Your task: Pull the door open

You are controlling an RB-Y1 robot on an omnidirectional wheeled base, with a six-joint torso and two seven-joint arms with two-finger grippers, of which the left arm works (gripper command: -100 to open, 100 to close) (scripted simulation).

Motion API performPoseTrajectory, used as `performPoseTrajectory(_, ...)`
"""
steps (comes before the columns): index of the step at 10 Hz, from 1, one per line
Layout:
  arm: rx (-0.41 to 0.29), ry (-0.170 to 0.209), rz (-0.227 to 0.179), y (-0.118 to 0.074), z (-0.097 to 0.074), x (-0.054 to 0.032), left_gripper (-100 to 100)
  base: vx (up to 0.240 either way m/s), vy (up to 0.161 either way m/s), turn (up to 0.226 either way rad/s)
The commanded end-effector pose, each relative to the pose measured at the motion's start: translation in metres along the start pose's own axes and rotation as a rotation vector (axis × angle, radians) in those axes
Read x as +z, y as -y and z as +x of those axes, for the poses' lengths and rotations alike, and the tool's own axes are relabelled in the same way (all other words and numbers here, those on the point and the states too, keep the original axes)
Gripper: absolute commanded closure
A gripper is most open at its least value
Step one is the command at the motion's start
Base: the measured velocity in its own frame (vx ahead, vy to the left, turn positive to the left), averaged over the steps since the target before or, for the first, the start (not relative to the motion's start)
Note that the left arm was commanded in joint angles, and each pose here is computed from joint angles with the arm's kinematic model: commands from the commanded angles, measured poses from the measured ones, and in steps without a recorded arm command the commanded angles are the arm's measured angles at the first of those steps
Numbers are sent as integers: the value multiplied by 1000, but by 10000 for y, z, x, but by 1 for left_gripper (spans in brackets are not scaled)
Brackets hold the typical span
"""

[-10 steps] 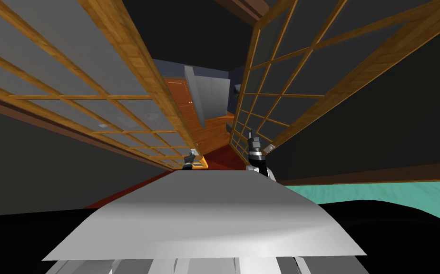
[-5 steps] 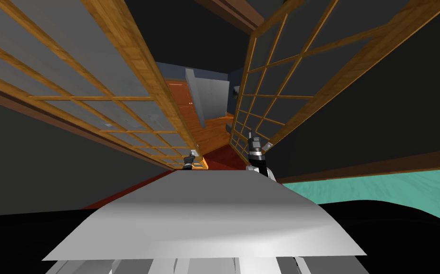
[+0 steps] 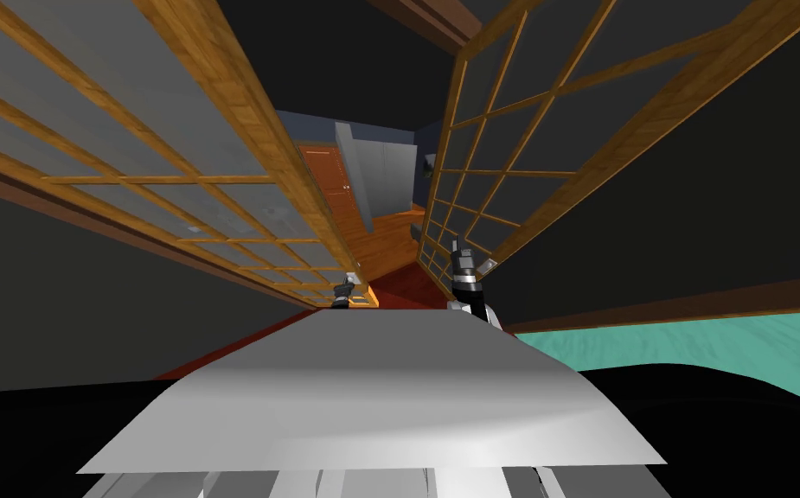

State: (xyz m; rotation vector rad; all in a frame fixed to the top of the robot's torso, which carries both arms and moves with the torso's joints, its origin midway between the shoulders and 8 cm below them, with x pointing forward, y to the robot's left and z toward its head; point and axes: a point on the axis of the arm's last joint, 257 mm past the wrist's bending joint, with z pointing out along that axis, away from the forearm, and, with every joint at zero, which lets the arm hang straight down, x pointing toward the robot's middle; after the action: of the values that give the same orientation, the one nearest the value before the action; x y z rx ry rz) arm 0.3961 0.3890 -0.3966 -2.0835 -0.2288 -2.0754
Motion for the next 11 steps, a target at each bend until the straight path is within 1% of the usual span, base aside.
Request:
performPoseTrajectory(1, -3, -2, -24, -53, 3, -25, -100, -111, 12, -92)
performPoseTrajectory(3, -7, -3, -48, -106, 4, -54, -100, -185, 30, -78)
performPoseTrajectory(5, -9, -4, -67, -147, 5, -77, -100, -118, 23, -27)
performPoseTrajectory(6, -13, -5, -87, -190, 4, -102, -100, -141, 40, -62)
performPoseTrajectory(7, -14, -5, -96, -211, 4, -116, -100, -133, 35, -64)
performPoseTrajectory(8, -16, -5, -106, -232, 3, -129, -100, -105, 49, -19)
performPoseTrajectory(9, -16, -5, -106, -232, 3, -129, -100, -58, 35, -30)
performPoseTrajectory(11, -19, -4, -124, -270, 1, -155, -100, -62, 22, -42)
